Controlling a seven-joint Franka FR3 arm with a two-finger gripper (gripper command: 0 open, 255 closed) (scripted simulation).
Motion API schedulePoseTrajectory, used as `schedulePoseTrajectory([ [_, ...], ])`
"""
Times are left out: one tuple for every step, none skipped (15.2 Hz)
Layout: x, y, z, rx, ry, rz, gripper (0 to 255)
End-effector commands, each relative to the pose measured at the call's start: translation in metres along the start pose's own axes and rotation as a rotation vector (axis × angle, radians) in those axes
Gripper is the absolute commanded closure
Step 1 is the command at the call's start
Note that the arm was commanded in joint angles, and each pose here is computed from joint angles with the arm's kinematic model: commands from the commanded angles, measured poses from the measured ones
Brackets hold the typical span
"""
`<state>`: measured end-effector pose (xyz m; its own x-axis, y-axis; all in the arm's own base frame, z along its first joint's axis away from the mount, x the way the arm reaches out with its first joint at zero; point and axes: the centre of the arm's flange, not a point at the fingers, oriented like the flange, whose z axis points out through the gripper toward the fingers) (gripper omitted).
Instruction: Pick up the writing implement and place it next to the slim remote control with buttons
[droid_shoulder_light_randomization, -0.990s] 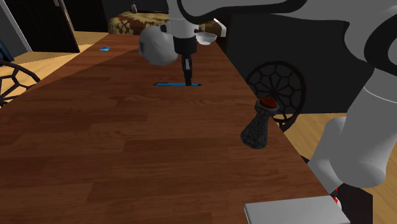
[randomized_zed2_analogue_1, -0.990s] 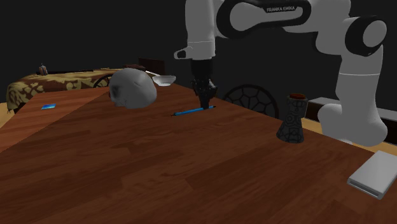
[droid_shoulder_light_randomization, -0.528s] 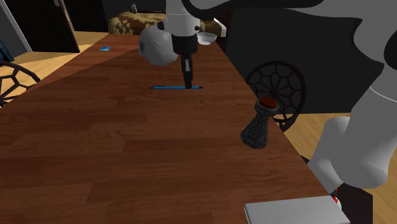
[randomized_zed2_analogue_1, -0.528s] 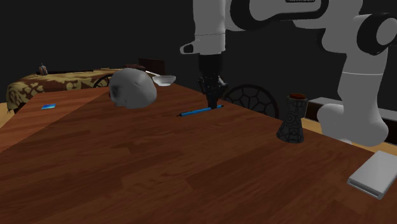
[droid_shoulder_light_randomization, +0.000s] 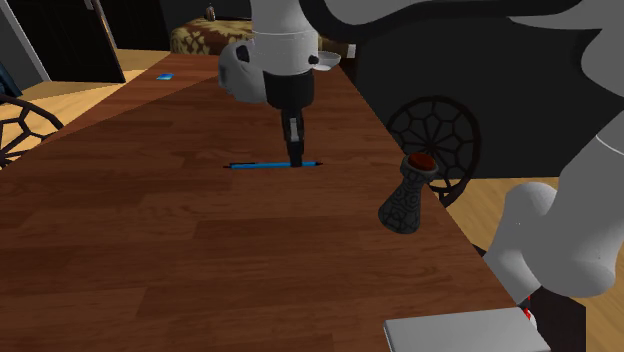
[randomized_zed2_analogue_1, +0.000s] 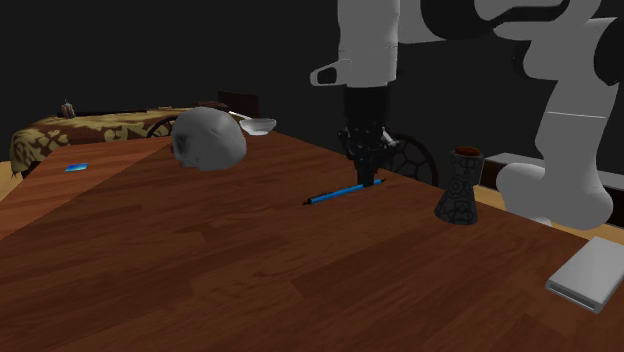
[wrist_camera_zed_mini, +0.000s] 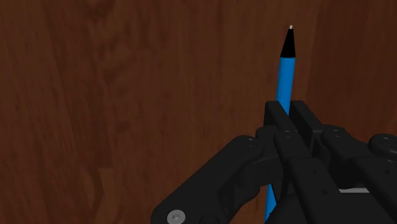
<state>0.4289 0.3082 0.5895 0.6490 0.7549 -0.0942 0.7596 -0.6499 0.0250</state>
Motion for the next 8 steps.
schedulePoseTrajectory([
  [0.002, -0.027, 0.0, 0.0, 0.0, 0.002, 255],
  [0.003, -0.04, 0.0, 0.0, 0.0, 0.002, 255],
  [0.004, -0.053, -0.001, 0.0, 0.0, 0.002, 255],
  [0.005, -0.066, -0.001, 0.0, 0.0, 0.002, 255],
  [0.006, -0.079, -0.002, 0.0, 0.0, 0.002, 255],
  [0.006, -0.093, -0.002, 0.0, 0.0, 0.002, 255],
  [0.007, -0.106, -0.002, 0.0, 0.0, 0.002, 255],
  [0.008, -0.119, -0.003, 0.0, 0.0, 0.002, 255],
])
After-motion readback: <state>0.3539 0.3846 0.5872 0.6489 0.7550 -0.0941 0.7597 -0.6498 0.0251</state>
